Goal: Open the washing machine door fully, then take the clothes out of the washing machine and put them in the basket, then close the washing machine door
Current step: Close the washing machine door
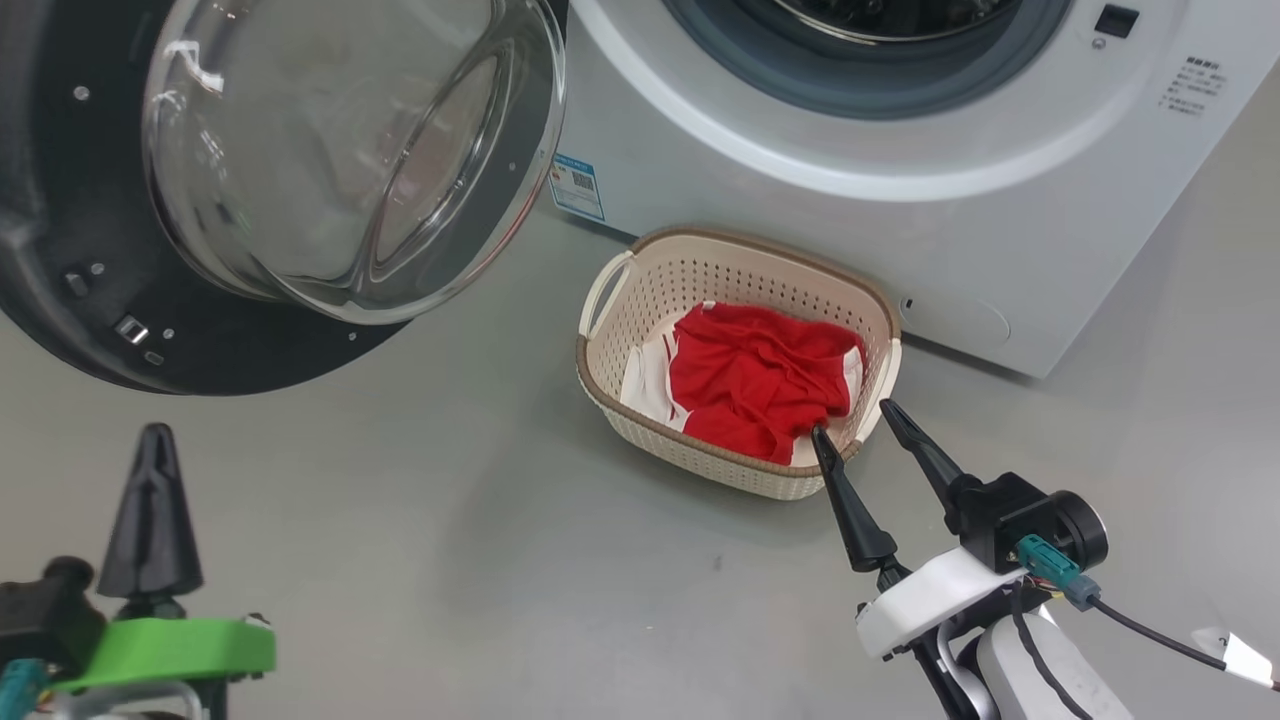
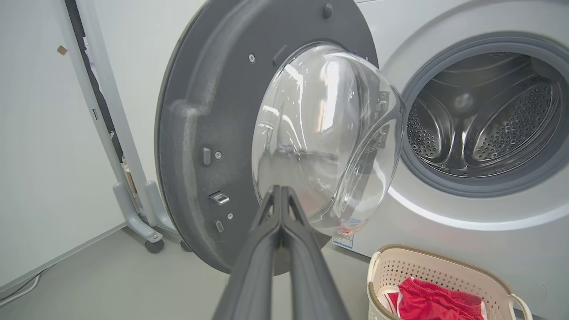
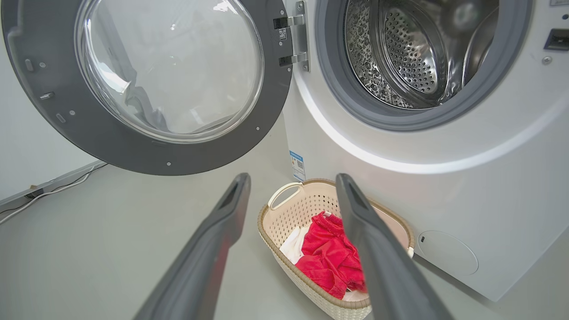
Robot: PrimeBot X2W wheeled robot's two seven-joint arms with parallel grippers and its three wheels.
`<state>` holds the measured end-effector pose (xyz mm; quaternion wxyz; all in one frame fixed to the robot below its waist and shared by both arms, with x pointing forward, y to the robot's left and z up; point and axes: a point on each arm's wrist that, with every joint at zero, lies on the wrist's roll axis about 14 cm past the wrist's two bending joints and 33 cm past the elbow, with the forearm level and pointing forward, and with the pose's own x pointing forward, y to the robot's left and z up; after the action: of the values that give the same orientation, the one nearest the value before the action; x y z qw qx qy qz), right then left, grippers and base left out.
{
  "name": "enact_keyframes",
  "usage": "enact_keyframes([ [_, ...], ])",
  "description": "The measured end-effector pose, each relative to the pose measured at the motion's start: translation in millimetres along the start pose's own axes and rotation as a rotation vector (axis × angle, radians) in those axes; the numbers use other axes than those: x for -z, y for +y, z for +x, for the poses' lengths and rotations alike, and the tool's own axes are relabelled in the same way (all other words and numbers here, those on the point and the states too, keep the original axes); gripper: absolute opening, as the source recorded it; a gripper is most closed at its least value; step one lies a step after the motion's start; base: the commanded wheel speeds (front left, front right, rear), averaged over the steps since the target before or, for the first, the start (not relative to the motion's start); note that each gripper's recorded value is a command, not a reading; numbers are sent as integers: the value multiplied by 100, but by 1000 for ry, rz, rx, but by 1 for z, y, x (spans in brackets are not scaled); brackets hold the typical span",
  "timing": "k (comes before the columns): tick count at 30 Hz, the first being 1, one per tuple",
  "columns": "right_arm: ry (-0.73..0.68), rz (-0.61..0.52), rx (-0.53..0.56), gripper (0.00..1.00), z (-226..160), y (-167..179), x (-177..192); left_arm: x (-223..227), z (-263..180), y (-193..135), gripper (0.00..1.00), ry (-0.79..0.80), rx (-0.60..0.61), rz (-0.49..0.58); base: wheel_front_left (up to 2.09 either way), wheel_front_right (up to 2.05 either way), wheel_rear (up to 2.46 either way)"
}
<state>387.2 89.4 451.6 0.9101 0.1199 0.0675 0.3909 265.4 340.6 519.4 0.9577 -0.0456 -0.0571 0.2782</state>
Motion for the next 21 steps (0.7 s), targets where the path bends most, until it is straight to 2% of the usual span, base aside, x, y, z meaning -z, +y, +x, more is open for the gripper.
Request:
enact_keyframes([
  [7,21,-5,-11,100,6,-6,11,-51,31,18,0,-149,-15,98,0,0,0],
  [8,20,-3,-14,100,9,-8,12,-74,41,22,0,-211,-3,162,0,0,0],
  [16,29,-7,2,100,13,-22,18,-134,71,31,0,-363,27,318,0,0,0],
  [21,24,-12,7,100,16,-27,17,-168,89,60,0,-434,-41,337,0,0,0],
])
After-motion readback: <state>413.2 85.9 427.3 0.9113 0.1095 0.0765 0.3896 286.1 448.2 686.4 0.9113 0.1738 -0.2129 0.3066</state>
